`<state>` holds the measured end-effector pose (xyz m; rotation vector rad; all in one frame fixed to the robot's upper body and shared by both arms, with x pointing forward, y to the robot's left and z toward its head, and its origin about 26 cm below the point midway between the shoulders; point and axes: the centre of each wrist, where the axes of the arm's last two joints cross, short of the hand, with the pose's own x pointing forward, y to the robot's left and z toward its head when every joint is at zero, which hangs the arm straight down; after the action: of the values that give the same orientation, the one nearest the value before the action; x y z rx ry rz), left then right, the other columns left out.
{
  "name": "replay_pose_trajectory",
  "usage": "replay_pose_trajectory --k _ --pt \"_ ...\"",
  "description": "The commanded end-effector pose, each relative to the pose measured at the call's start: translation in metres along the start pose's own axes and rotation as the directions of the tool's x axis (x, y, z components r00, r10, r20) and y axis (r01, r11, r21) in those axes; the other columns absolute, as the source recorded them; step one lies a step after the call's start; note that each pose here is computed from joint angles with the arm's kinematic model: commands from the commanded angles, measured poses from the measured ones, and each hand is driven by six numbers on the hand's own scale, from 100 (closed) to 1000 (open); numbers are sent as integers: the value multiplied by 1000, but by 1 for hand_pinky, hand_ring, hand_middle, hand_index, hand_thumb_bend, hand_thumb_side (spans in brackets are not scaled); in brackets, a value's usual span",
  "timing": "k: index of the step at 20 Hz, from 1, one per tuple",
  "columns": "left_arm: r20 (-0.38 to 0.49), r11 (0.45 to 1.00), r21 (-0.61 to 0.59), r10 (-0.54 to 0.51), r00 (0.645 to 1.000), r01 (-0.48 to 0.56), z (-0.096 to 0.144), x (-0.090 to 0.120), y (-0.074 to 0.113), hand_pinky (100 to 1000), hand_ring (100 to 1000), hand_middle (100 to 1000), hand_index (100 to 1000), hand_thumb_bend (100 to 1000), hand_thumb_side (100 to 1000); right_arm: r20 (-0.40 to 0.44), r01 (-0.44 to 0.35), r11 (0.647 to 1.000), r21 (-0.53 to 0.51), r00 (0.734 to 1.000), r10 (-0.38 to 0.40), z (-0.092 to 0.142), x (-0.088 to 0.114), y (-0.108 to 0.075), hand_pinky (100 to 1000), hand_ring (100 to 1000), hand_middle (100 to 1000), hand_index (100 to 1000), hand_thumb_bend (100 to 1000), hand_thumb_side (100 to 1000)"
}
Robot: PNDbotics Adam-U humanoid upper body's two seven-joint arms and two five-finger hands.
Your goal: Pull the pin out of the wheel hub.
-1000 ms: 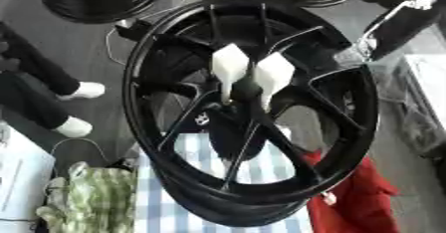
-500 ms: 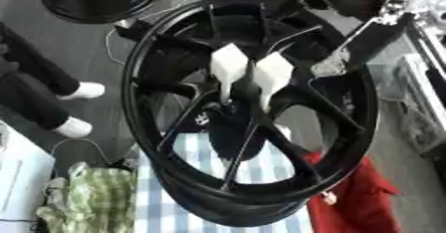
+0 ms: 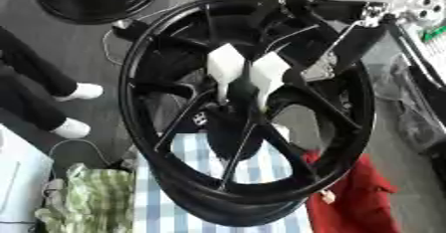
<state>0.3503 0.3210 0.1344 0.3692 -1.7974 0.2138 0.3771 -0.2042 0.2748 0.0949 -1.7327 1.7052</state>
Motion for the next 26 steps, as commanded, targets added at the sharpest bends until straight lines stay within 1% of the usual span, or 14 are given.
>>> replay_pose_trajectory --k 1,6,13,23,26 --pt "22 1000 0 -16 1000 16 -3 8 4 664 772 703 754 311 692 7 -29 999 34 1000 28 2 4 -9 900 832 806 857 358 100" --pt "20 1000 -2 -14 1000 14 -3 7 4 664 772 703 754 311 693 -4 -36 997 65 999 36 0 2 -11 900 834 803 853 358 100" --pt "23 1000 -6 -8 1000 8 -3 8 2 665 773 703 754 307 696 -34 -53 993 102 998 56 -10 -7 -6 901 838 804 838 363 100" --pt "23 1000 -14 -2 1000 3 -3 9 0 666 772 703 754 303 699 -44 -70 991 112 996 76 -14 -11 -5 904 859 819 832 354 100" --pt "25 1000 -13 0 1000 0 -3 10 -1 666 772 704 754 302 701 -65 -76 989 128 994 84 -15 -15 -4 903 860 812 828 339 100"
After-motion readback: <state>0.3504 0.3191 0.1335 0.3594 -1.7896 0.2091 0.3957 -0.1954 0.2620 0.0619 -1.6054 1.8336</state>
